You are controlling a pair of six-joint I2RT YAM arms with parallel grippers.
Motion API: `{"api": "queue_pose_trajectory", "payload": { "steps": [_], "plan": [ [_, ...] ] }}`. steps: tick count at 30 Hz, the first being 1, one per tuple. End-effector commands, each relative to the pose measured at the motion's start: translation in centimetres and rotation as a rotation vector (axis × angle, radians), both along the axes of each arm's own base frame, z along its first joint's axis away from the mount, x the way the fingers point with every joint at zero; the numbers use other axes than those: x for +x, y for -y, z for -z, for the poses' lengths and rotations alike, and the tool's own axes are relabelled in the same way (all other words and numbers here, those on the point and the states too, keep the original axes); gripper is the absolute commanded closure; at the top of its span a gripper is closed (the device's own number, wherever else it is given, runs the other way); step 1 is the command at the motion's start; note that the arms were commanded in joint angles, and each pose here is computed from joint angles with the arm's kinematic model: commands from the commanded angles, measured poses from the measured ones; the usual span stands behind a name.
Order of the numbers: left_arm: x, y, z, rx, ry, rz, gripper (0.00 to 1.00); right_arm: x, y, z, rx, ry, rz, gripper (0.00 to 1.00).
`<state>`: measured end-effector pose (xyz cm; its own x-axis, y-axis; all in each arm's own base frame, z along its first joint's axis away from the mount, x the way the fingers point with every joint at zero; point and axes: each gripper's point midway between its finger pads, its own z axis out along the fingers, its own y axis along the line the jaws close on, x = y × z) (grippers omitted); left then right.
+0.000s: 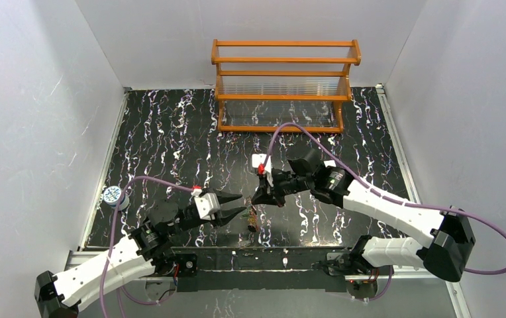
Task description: Put the keys on the keyring
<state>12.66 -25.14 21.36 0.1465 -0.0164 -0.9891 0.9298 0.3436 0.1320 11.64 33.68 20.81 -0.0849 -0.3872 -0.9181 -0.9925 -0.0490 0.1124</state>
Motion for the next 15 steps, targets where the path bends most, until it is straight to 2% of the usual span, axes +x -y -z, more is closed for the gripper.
{"api": "queue_pose_trajectory", "payload": {
  "steps": [1, 5, 8, 15],
  "plan": [
    [0.4, 0.0, 1.0, 0.129, -0.014, -0.005, 0.63, 0.9, 0.7, -0.2, -0.099, 0.001, 0.04, 0.99],
    [0.3, 0.8, 2.3, 0.206, -0.045, 0.036, 0.63, 1.5, 0.8, 0.7, -0.183, -0.028, 0.069, 0.99],
    [0.4, 1.5, 2.9, 0.234, -0.059, 0.062, 0.66, 1.4, 0.6, 0.8, -0.189, -0.043, 0.051, 0.99],
    [0.8, 2.5, 3.2, 0.238, -0.06, 0.076, 0.79, 1.0, 0.3, 1.1, -0.181, -0.065, 0.031, 0.99]
  ]
}}
